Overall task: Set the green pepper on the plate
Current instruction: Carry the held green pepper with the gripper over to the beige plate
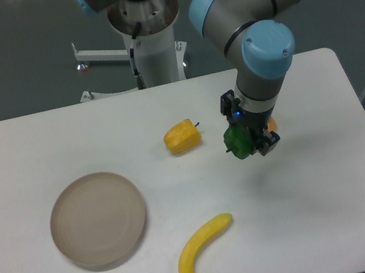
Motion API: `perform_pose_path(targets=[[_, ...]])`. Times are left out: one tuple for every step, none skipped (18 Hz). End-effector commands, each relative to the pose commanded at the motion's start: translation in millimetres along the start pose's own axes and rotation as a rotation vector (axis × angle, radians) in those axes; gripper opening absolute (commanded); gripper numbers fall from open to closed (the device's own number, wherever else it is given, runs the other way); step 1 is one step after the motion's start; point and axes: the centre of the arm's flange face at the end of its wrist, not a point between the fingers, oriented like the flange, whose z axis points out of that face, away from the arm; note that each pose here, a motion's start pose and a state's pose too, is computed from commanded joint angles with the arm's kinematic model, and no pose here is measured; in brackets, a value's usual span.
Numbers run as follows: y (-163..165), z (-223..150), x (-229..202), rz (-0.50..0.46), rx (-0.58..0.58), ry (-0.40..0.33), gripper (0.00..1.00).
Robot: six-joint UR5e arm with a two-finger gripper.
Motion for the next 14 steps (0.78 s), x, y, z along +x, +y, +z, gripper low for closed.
perform_pose_path(targets=[[0, 0, 0, -0.002, 0.0, 0.002, 0.08], [0, 0, 0, -0.002, 0.0, 0.0, 0.08], [-1, 0, 0, -0.002, -0.002, 0.002, 0.08], [-1, -1, 0, -0.006, -0.001, -0.003, 0.09], [-1, -1, -3, -0.021, -0.006, -0.003, 0.09], [-2, 0, -4, -0.031, -0.011, -0.002, 0.09], [-3, -2, -5, -0.044, -0.009, -0.005, 0.09], [-14, 2, -2, -0.035, -0.005, 0.002, 0.09], [-28, 5, 2, -0.014, -0.005, 0.006, 0.09], [-38, 4, 5, 0.001, -0.001, 0.006, 0.08], [-47, 2, 9, 0.012, 0.007, 0.004, 0.08], [-63, -1, 15, 0.034, 0.02, 0.002, 0.07], [-80, -1, 22, 0.055, 0.03, 0.003, 0.07], [-95, 0, 28, 0.055, 0.034, 0.007, 0.07]])
